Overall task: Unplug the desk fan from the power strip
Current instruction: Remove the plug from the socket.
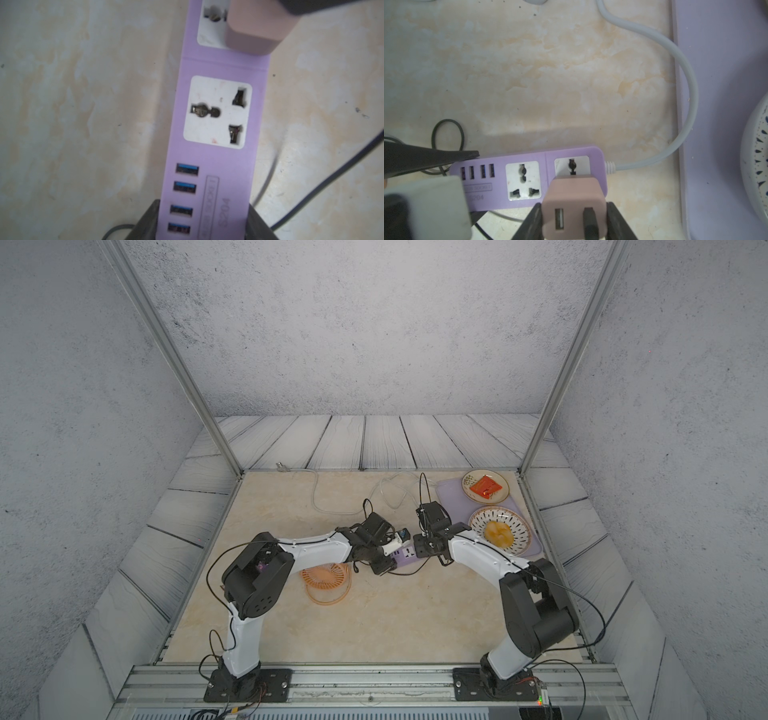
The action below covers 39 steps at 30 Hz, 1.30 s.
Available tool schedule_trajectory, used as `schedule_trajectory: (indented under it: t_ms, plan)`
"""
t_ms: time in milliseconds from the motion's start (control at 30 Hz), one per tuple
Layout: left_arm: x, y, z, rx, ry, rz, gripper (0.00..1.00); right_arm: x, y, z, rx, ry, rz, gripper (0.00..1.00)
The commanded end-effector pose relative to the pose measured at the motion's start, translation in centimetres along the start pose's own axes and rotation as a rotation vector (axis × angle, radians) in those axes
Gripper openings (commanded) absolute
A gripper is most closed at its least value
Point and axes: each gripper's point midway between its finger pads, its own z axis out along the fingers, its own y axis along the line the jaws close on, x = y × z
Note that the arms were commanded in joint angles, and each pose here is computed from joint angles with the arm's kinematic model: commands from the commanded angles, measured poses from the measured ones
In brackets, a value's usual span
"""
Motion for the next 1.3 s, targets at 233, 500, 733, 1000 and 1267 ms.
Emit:
schedule_trajectory:
  t_ms: [233,500,733,1000,1267]
  plan:
    - [1.0,1.0,0.2,-0.033,0.027,-0.058,0.00,-0.5,0.9,0.1,-0.050,0.001,0.028,0.49]
    - [0.9,1.0,0.1,-0.032,0.024,-0.053,0.00,-0.5,0.9,0.6,-0.063,-0.001,0.028,0.51]
    - [0.6,1.0,0.0,-0.029,0.016,-0.053,0.00,-0.4,0.4,0.9,-0.032,0.002,-0.003,0.51]
    - [0.6,0.9,0.1,-0.025,0.012,-0.052,0.00,-0.9,-0.1,1.1,-0.006,-0.040,-0.053,0.55]
    - [0.5,0.9,0.0,-0.024,0.011,-0.047,0.00,-1.4,-0.4,1.3,0.016,-0.059,-0.071,0.61]
